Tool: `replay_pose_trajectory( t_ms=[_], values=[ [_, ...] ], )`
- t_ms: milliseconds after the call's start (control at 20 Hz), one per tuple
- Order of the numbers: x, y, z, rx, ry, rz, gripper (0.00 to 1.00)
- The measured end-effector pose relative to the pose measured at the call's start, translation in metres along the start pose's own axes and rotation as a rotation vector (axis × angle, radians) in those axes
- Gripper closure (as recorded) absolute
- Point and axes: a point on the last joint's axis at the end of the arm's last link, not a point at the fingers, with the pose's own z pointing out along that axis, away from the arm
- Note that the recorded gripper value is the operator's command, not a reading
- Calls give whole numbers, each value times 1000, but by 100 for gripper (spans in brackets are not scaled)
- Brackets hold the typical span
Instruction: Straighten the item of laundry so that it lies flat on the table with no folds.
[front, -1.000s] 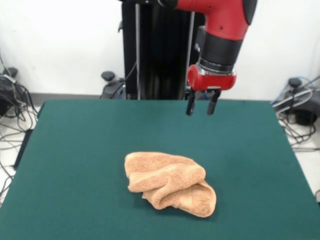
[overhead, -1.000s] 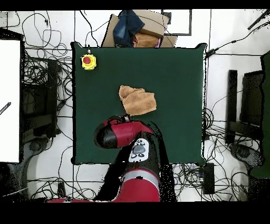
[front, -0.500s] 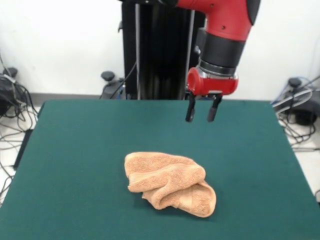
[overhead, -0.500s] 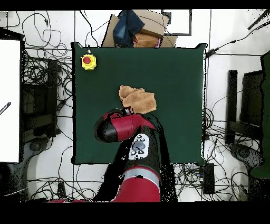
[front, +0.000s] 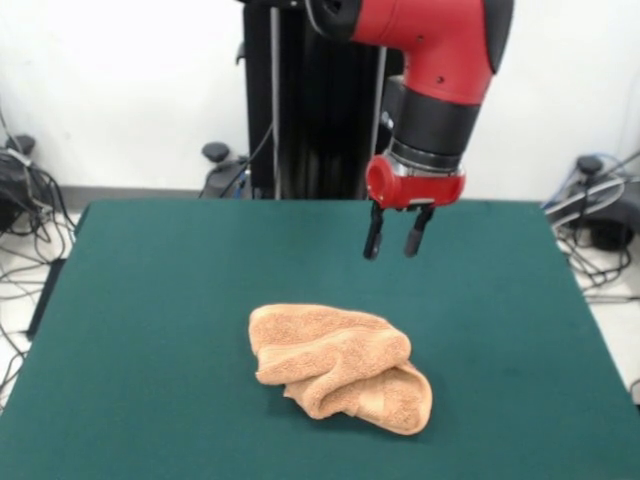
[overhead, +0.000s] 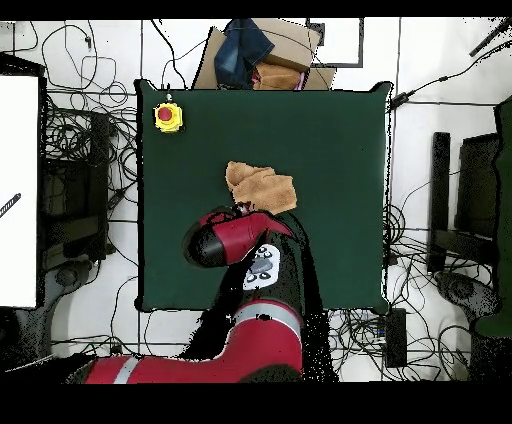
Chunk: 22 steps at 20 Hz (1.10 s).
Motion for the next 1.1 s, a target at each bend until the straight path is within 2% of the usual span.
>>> replay_pose_trajectory(
  t_ms=[300,600,1000,1100],
  values=[
    [10,6,15,-6,17,-34,0],
    [8,3,14,-16,22,-21,0],
    [-25,-3,10,-24,55,-14,0],
    [-46,-9,16,-24,72,-7,0]
  ],
)
